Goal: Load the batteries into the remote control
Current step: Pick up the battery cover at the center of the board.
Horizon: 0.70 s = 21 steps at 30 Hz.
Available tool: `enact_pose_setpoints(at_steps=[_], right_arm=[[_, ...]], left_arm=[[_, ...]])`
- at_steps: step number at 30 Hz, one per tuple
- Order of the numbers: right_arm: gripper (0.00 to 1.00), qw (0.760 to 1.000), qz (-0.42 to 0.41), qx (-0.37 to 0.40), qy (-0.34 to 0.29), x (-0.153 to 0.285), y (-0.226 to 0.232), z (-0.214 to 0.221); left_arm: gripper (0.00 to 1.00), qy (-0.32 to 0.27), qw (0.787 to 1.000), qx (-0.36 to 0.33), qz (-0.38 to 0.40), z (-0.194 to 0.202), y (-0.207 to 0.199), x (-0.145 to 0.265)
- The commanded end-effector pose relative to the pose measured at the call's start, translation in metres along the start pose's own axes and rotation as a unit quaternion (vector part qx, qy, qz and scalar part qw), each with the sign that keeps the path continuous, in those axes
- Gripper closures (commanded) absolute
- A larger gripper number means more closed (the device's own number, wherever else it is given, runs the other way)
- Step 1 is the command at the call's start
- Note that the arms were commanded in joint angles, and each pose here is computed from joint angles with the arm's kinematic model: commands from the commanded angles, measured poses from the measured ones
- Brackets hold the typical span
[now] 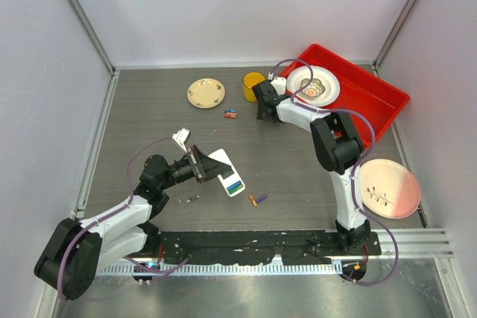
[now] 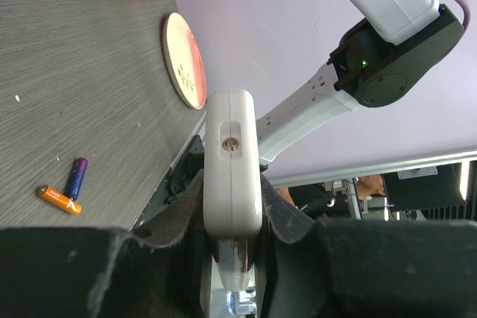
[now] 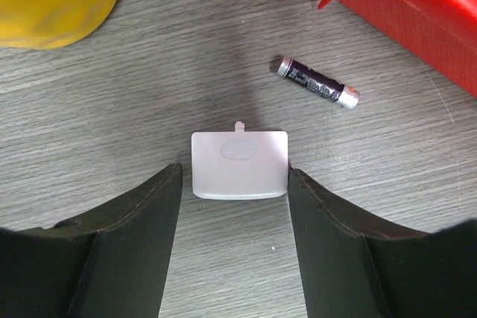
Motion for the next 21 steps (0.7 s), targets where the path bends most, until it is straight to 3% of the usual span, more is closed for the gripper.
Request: enact_pose_setpoints(at_steps=[1,13,21], right_arm=[[0.37,1.000,0.002,-0.006,0.002,0.000,0.001,0.002],[0.56,0.999,-0.034,-0.025,0.000,0.025,-0.006,0.000],[0.59,0.997,-0.069,-0.023,-0.007,0.076,-0.025,-0.005]], left_arm=[[1.00,-0.011,0.999,-0.032,0.026,-0.008,-0.012,0.000],[1.00,-0.011,0.999,-0.032,0.025,-0.010,-0.013,-0.001],[1.00,-0.015,0.999,-0.028,0.018,-0.010,-0.011,-0.002]])
Point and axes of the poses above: each gripper's point midway between its finger pads, its own x axis back along the fingers, its own y axis along the line the jaws close on, z = x × y, the point moved 8 cm from there along x, back along the fingers, and after that the axes turned 12 degrees about -x, right-handed, at the moved point
